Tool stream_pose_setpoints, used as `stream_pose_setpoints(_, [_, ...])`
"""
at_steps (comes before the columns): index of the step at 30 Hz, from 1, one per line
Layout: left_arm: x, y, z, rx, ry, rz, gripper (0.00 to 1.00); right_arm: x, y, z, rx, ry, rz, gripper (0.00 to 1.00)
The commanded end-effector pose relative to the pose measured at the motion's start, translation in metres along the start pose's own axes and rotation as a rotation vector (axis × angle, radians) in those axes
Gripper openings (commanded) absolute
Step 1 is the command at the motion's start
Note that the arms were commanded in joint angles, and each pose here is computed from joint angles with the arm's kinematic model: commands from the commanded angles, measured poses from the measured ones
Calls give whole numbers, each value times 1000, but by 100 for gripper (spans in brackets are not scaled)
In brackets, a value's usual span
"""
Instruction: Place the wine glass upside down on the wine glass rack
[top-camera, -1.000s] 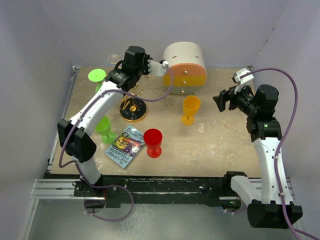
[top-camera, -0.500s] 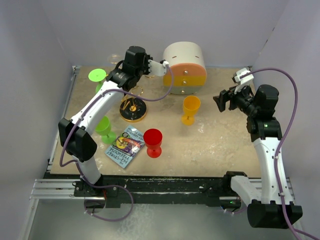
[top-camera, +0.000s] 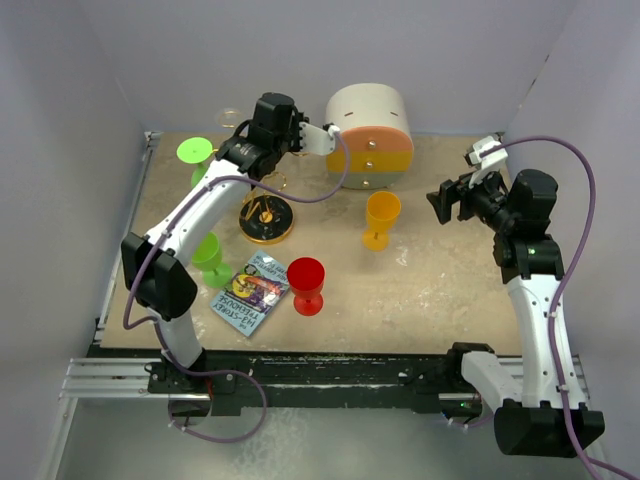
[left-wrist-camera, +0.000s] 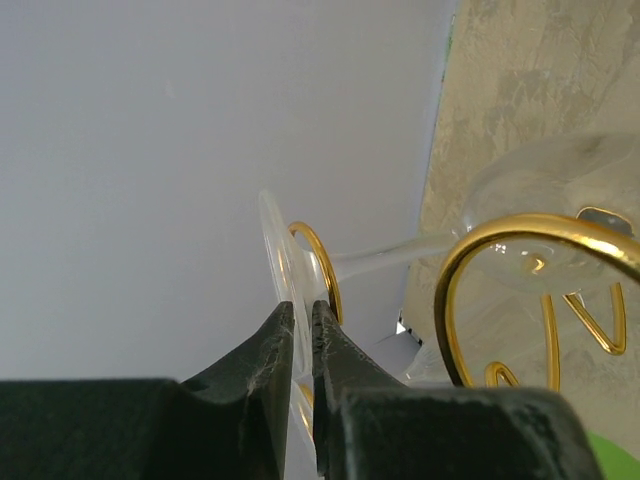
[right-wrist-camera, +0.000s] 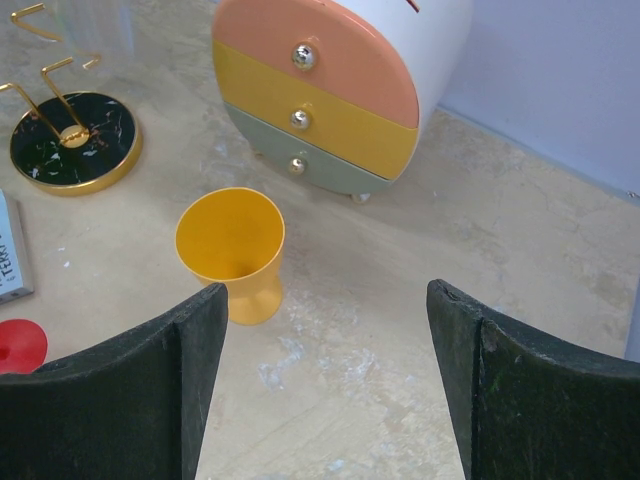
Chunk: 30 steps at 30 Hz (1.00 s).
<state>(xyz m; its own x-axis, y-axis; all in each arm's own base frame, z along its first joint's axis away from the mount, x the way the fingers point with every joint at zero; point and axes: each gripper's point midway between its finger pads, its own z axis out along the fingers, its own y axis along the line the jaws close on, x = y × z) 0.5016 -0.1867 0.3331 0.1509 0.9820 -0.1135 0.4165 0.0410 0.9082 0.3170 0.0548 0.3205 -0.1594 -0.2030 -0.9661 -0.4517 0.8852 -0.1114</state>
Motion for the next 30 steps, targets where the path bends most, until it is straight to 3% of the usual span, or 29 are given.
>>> stream_pose_setpoints(1, [-5,32,-13,-79,-36,-52,16,-9,0,-2,-3,-38,-35,83])
stream_pose_setpoints(12, [-10,35,-19,-83,-72,-101,28,-9,0,-2,-3,-37,-35,83])
stream_pose_setpoints(30, [-15,55,-28,-172,-116,-202,36,-8,-1,-1,-4,-35,-35,83])
